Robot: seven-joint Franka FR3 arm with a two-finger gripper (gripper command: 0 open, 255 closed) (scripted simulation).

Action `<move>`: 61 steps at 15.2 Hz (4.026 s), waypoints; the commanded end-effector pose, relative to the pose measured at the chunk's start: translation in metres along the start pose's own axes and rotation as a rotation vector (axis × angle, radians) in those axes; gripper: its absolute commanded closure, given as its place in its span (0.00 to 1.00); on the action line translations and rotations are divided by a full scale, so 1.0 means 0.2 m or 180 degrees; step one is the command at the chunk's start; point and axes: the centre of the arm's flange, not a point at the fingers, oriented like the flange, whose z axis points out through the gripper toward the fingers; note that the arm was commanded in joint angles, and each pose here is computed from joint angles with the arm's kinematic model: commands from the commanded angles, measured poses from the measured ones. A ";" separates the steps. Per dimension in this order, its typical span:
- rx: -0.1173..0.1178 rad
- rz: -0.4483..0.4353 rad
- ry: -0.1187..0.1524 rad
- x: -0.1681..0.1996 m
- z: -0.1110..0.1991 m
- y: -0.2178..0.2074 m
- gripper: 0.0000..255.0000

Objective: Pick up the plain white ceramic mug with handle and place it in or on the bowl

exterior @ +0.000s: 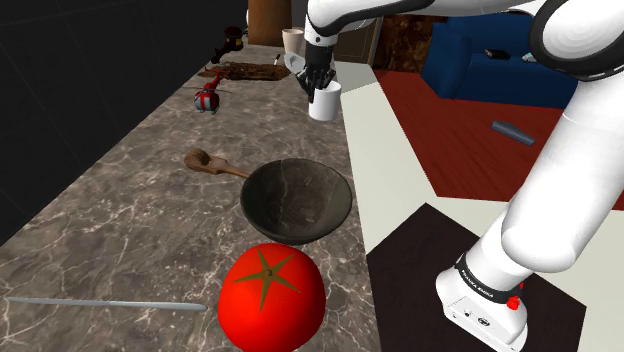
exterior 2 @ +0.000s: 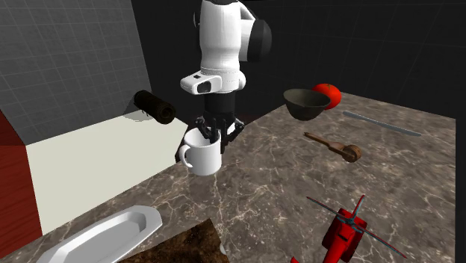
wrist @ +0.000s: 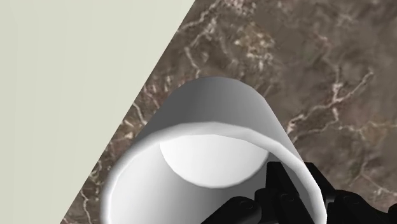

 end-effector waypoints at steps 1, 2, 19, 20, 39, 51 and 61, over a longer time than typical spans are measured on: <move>0.0000 0.0000 0.0001 0.00 0.00 0.00 1.00; 0.0000 0.0000 0.0001 0.00 0.00 0.00 1.00; 0.0000 0.0000 0.0001 0.04 -0.45 0.01 1.00; 0.0000 0.0000 0.0001 0.04 -0.47 0.01 1.00; 0.0000 0.0000 0.0001 -0.11 -0.89 -0.15 1.00; 0.0000 0.0000 0.0001 -0.69 -0.99 -0.68 1.00; 0.0000 0.0000 0.0001 -1.17 -1.08 -1.13 1.00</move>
